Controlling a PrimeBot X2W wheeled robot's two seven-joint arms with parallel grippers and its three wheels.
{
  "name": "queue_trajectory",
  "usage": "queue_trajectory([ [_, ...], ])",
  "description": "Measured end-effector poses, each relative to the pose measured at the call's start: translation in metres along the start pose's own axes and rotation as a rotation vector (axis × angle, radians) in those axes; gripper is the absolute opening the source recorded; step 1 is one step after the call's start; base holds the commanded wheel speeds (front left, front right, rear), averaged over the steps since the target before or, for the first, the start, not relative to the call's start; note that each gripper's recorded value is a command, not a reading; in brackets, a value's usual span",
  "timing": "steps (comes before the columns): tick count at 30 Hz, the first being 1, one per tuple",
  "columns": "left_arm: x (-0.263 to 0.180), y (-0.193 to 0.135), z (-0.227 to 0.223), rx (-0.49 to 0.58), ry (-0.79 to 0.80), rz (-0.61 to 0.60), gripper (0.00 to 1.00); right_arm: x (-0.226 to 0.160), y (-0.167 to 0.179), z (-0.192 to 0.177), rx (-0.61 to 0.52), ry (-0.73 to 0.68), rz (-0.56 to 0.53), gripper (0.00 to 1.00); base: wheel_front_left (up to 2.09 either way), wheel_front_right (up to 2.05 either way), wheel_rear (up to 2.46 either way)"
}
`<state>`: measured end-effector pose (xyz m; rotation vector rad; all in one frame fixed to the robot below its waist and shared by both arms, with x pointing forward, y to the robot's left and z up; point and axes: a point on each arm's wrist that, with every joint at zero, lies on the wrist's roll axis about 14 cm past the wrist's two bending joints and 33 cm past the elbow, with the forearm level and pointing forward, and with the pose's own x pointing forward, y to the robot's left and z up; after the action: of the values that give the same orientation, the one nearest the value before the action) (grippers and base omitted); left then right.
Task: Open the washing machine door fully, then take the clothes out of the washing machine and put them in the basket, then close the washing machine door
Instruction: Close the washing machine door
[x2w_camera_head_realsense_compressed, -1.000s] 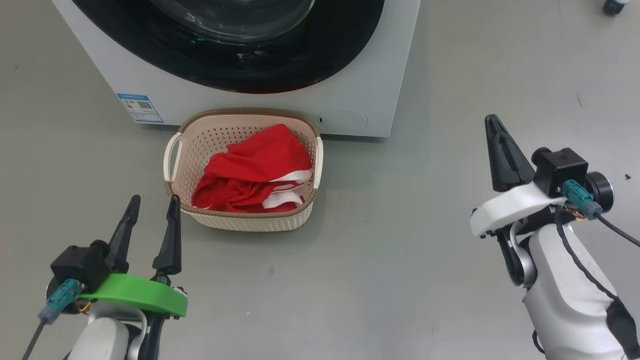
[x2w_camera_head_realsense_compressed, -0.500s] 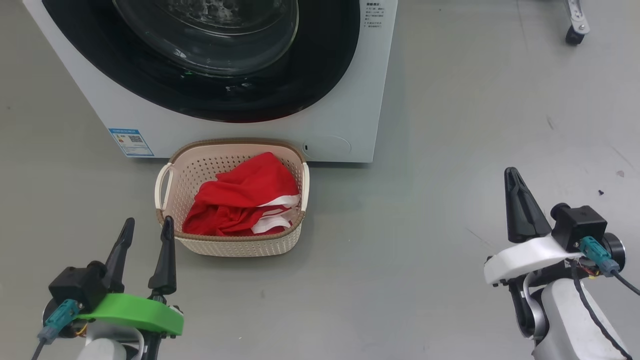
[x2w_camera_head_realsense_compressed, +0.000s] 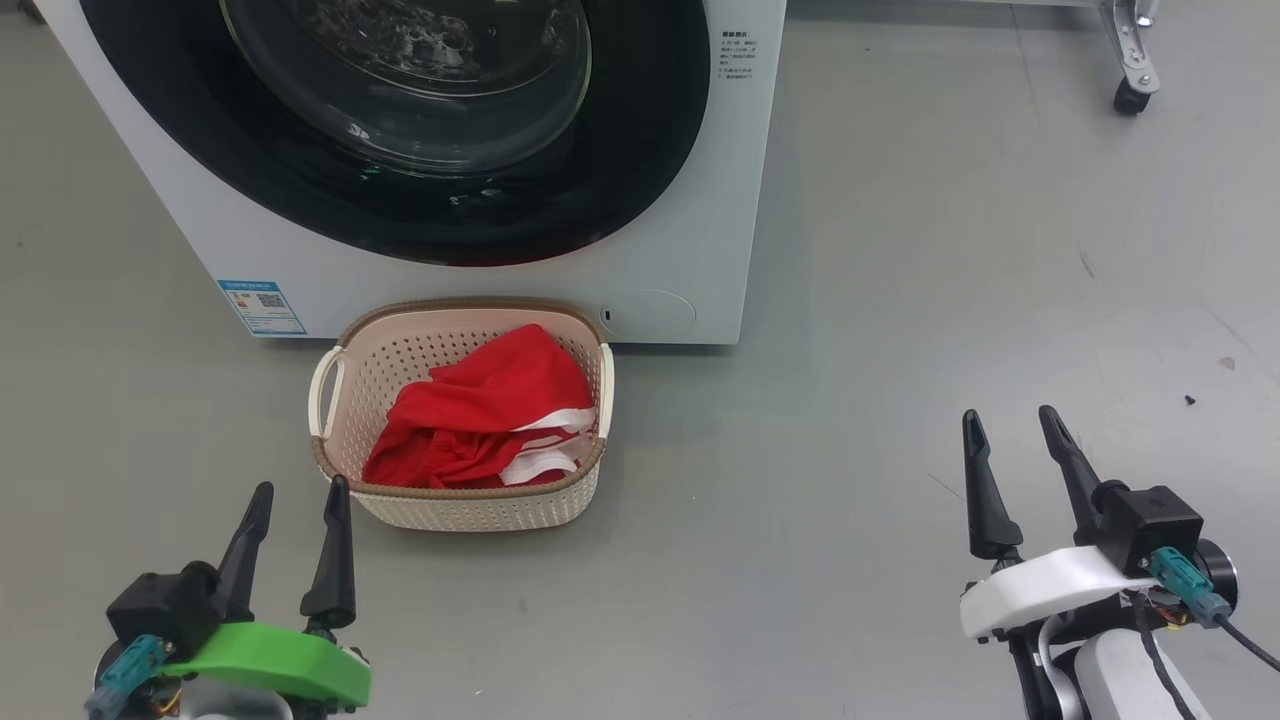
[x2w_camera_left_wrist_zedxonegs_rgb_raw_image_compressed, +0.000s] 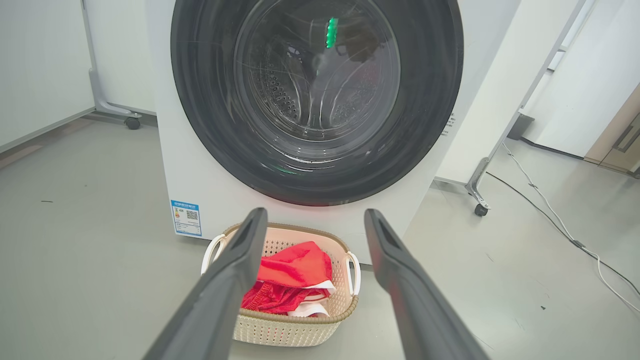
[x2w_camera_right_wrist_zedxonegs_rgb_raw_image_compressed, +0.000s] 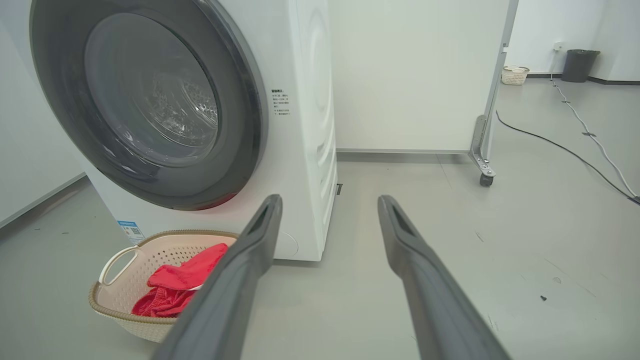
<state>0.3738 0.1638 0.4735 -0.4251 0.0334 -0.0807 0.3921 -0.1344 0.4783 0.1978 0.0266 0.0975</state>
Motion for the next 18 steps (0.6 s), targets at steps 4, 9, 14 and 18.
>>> queue_trajectory([
  [4, -0.0007, 0.0006, -0.0015, 0.000, 0.005, 0.002, 1.00, -0.0009, -0.0024, 0.0064, 0.001, -0.020, -0.008, 1.00, 0.00, 0.00, 0.00],
  [9, -0.0007, 0.0000, -0.0005, 0.000, 0.001, 0.001, 1.00, -0.0050, -0.0034, 0.0069, -0.002, -0.023, -0.013, 1.00, 0.00, 0.00, 0.00],
  [14, -0.0009, -0.0007, 0.0003, 0.000, -0.002, 0.000, 1.00, -0.0087, -0.0025, 0.0057, 0.004, -0.021, -0.015, 1.00, 0.00, 0.00, 0.00],
  [18, -0.0011, -0.0028, 0.0003, 0.019, 0.000, -0.010, 1.00, -0.0088, -0.0016, 0.0089, 0.003, -0.031, -0.013, 1.00, 0.00, 0.00, 0.00],
])
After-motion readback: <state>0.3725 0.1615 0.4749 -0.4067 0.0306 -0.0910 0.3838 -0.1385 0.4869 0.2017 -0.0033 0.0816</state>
